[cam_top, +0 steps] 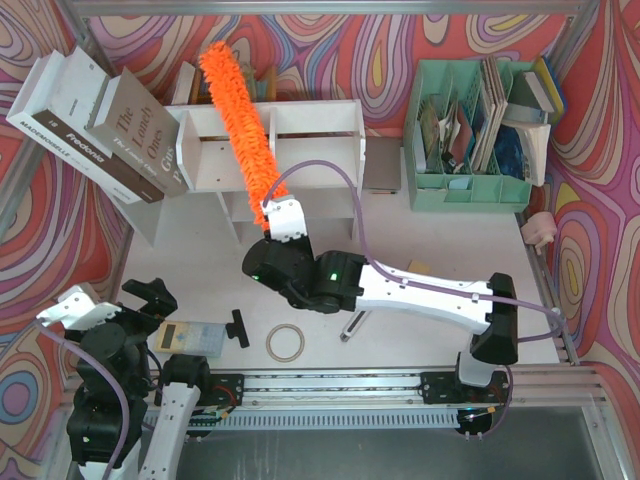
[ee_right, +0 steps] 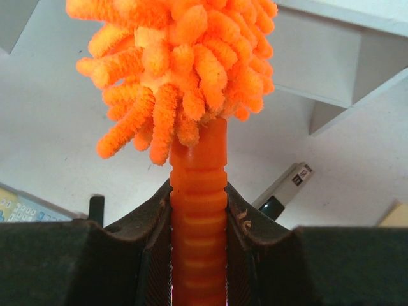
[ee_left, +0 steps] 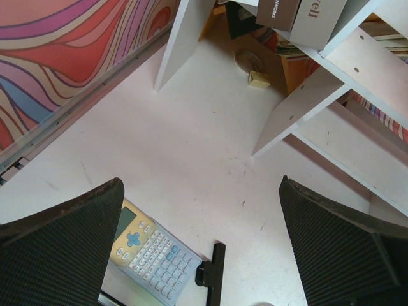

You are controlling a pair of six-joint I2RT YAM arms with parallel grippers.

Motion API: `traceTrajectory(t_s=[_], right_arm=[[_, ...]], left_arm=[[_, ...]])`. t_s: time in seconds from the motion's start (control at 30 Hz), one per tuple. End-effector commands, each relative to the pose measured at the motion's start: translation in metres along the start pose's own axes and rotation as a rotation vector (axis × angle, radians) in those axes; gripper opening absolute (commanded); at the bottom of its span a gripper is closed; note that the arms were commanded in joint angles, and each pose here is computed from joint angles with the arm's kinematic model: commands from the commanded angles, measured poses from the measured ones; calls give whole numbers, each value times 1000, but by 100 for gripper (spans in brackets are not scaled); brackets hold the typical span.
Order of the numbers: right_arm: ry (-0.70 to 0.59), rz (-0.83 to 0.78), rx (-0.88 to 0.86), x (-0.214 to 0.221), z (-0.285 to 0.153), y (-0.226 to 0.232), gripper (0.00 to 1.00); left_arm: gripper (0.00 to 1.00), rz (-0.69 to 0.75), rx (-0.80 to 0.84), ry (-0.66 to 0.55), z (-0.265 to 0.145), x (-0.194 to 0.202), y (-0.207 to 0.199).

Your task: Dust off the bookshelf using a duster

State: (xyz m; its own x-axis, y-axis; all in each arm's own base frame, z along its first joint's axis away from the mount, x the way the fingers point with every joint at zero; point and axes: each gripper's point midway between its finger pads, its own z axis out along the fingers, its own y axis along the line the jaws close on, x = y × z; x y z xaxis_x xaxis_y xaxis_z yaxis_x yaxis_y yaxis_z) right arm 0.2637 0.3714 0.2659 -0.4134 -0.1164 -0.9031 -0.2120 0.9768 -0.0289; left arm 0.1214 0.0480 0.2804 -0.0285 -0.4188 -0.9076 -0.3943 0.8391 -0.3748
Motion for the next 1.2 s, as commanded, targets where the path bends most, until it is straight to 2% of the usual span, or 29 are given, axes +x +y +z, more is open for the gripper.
traceTrajectory(t_s=[0.0,0.23,0.47,0.73,1.0,1.17], right_arm=[[-86,83,104,-30,-11,-37,0],[-138,106,87,-50,-17,-38,0],[-142,90,-83,-65,-17,4,0],[-88,49,-189,-49,-7,51,0],[-43,22,-228,-33,0,67,0],[-33,21,-187,-24,3,57,0]], left_arm=[[98,15,4,3,4,1,-3],[98,15,5,3,4,1,-3],[98,14,7,1,4,0,-3],[98,16,6,3,4,1,-3],[98,18,6,7,5,1,-4],[98,18,7,7,5,1,-4]])
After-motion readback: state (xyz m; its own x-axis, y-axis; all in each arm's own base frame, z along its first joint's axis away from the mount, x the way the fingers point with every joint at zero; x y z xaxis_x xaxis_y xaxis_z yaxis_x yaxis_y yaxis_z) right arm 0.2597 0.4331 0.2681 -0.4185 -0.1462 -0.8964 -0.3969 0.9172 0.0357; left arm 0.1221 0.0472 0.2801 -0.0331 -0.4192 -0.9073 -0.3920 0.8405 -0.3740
